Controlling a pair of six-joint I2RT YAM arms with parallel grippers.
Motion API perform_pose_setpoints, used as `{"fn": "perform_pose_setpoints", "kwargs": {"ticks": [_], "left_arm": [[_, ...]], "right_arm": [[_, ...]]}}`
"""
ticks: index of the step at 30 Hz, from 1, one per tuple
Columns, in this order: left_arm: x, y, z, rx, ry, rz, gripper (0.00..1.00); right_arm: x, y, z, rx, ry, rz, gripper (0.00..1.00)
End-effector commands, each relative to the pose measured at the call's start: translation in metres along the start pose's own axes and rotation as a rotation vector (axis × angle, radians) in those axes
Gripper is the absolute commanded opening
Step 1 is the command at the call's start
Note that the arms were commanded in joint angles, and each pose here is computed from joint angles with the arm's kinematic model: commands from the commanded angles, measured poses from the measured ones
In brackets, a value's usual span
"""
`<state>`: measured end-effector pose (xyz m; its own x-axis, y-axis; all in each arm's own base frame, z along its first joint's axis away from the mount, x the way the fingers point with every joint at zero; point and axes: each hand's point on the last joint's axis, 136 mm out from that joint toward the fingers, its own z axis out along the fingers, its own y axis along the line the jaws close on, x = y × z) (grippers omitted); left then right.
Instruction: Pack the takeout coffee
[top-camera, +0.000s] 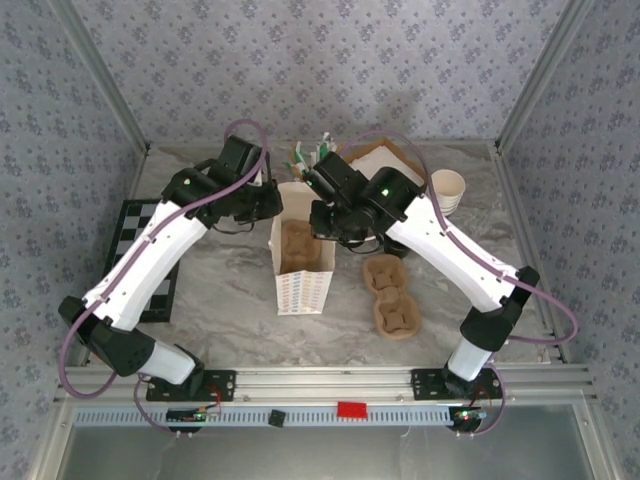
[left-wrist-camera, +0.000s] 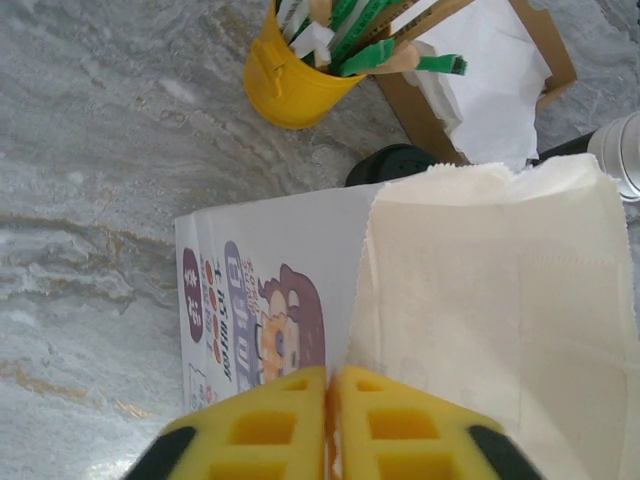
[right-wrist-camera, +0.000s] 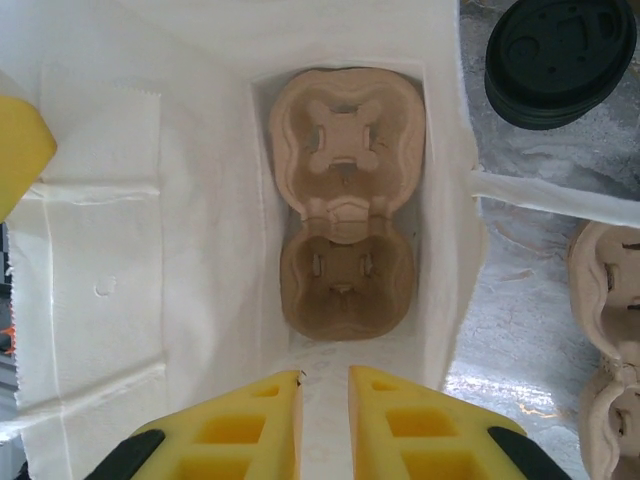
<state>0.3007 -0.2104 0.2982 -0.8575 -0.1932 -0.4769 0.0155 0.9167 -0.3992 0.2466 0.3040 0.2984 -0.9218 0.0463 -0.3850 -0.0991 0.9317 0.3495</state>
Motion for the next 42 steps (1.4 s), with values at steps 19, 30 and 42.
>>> {"fn": "perform_pose_setpoints", "kwargs": {"ticks": [19,30,42], "left_arm": [[0.033,0.046,-0.027,-0.244,0.132,0.166,0.59],[0.035,0.031,-0.008,-0.166,0.139,0.149,0.47],[0.033,0.026,-0.012,-0.113,0.085,0.042,0.17]], "right_arm": [[0.016,0.006,-0.004,0.027,0.048,-0.099,0.2],[0.018,0.005,-0.007,0.033,0.046,-0.118,0.2],[0.018,0.01,-0.004,0.033,0.052,-0.171,0.2]]}}
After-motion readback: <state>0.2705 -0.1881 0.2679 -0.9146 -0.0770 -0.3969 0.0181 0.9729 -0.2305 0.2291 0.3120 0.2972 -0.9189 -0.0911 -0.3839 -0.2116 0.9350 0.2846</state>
